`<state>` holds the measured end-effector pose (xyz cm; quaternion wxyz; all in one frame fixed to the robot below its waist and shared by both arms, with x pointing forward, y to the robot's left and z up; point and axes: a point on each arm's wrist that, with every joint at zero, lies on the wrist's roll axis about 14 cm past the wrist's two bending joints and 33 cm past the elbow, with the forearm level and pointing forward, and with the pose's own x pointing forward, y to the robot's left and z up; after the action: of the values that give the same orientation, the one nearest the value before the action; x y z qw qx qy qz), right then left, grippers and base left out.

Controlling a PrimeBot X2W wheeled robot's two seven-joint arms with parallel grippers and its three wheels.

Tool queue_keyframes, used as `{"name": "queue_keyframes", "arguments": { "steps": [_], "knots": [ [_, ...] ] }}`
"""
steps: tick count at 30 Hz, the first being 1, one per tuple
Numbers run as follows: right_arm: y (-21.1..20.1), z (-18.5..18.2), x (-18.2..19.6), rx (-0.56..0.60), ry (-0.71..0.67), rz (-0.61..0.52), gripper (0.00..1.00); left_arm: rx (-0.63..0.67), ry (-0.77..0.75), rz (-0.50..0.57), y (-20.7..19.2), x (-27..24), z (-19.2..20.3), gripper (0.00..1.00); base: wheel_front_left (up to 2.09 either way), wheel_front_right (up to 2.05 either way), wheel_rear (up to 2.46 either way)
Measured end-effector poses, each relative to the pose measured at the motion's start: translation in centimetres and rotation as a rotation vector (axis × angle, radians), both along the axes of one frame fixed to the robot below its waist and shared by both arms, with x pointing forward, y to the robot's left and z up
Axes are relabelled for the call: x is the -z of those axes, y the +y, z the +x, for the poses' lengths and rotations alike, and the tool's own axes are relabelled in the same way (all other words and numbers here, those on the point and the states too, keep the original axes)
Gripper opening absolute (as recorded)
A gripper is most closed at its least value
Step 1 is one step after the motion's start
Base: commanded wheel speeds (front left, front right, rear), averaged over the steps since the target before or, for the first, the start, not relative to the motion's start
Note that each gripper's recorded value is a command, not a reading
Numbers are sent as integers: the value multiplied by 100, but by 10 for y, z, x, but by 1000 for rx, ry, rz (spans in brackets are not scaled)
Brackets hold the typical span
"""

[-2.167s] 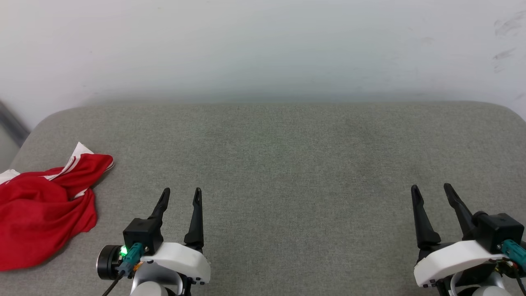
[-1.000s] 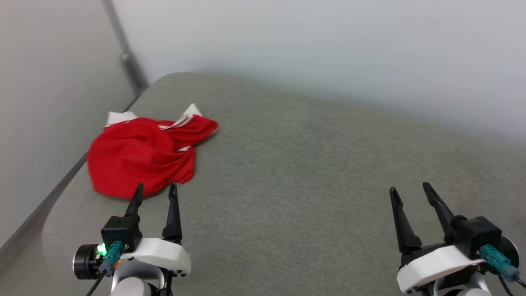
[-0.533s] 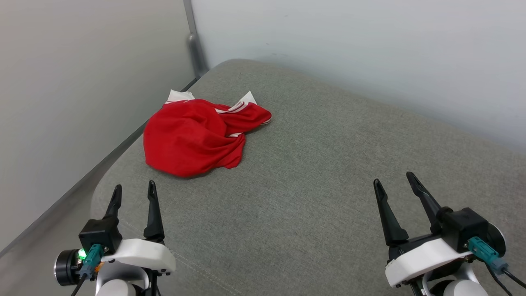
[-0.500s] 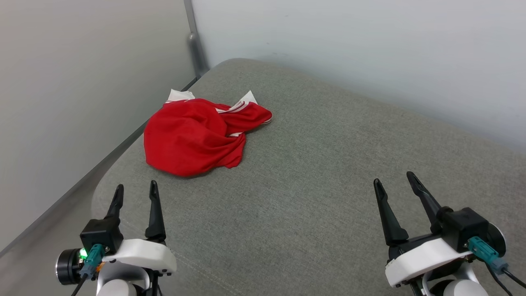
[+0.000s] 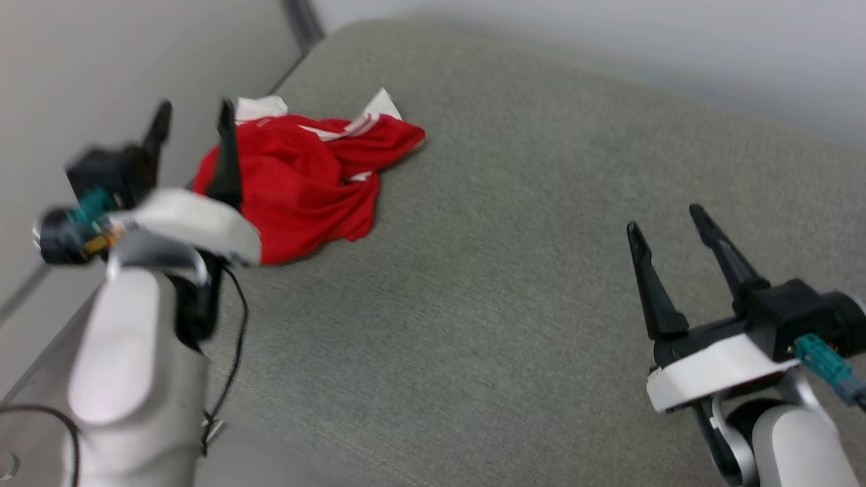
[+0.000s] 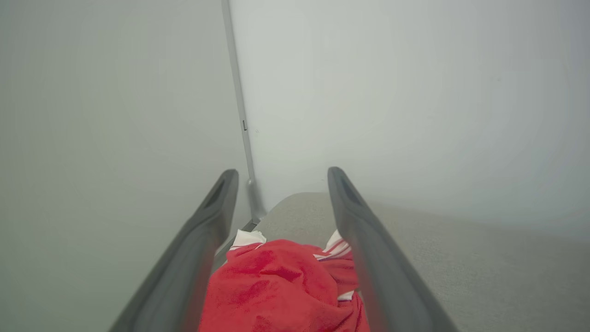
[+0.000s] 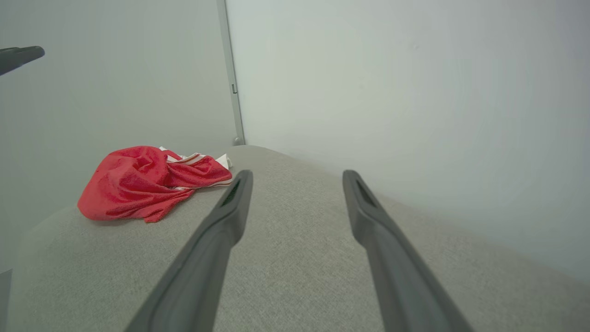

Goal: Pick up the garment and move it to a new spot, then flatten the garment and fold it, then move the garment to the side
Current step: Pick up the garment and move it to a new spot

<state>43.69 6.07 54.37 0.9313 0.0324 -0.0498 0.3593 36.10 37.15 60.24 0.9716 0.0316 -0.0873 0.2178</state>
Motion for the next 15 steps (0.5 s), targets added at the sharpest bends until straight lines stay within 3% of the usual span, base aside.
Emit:
{"name": "queue_keyframes", "arguments": {
  "steps": [4,8,15],
  "knots": [
    [-10,21,12,21,16,1,100,24,162,-2,16,6,49,100,0,0,0],
    [-23,41,30,54,40,0,100,46,401,-51,25,44,89,100,0,0,0],
    [-51,64,63,124,92,-7,100,36,889,-228,33,159,98,100,0,0,0]
  ]
}}
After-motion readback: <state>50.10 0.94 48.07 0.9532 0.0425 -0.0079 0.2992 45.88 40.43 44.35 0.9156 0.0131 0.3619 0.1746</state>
